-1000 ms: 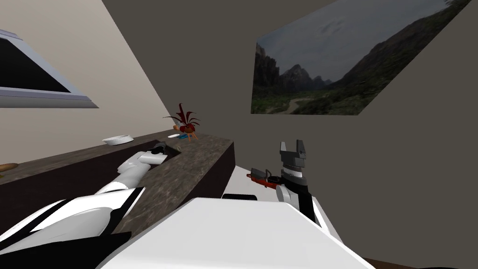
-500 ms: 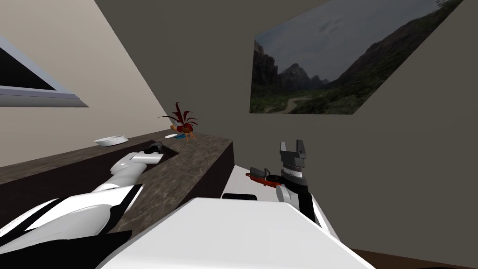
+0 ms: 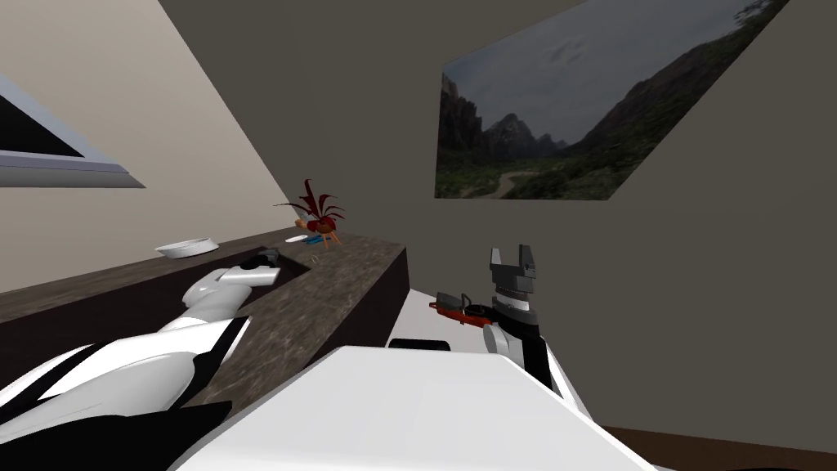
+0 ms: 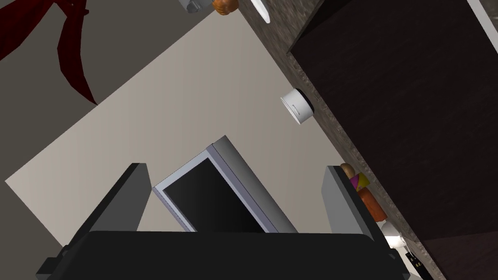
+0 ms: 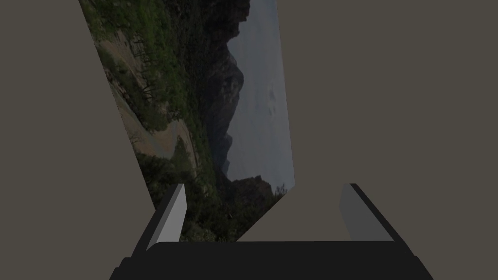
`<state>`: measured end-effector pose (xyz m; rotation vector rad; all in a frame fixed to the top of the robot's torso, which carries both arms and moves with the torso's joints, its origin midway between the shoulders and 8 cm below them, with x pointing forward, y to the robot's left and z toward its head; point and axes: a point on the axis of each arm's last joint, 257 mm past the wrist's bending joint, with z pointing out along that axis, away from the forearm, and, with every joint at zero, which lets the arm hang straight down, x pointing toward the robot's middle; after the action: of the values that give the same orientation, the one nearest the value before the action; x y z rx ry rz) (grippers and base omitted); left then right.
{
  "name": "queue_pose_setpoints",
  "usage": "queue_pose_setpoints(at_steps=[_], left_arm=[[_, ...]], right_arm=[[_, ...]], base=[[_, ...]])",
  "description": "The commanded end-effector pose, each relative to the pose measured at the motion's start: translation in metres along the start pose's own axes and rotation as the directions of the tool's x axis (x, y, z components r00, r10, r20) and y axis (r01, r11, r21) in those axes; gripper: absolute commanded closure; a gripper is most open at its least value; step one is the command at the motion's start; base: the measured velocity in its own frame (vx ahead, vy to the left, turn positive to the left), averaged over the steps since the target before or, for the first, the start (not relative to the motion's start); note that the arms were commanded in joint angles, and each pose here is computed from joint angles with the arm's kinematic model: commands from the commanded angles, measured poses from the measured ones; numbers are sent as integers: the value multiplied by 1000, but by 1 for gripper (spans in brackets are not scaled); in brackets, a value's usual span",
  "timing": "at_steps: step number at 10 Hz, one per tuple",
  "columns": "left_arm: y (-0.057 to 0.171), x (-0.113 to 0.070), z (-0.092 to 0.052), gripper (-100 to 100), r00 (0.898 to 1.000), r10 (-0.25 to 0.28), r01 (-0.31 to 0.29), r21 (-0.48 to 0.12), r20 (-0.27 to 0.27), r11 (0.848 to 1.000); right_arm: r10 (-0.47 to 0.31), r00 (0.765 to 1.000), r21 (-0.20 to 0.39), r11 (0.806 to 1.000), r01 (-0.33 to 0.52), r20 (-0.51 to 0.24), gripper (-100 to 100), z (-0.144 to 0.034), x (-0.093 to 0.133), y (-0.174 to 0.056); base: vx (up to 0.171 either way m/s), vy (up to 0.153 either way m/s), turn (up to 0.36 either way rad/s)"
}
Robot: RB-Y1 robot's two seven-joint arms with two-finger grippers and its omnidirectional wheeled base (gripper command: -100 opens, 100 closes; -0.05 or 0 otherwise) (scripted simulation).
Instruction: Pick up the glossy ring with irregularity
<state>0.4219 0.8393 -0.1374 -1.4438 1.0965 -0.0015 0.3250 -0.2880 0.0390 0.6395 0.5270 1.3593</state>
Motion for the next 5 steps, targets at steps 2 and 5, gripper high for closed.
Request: queue_pose_setpoints(at_steps=[2,5], left_arm=[[0,-5,0,-100,1000,20,-20,3,2,1000],[1,-15,2,-100,1000,15,-15,3,11,1000]], right_arm=[[0,1000,0,1000,0,0,0,0,0,0],[0,1000,0,1000,0,0,0,0,0,0]], base=[[-12,-10,-17],[-12,-11,-29]])
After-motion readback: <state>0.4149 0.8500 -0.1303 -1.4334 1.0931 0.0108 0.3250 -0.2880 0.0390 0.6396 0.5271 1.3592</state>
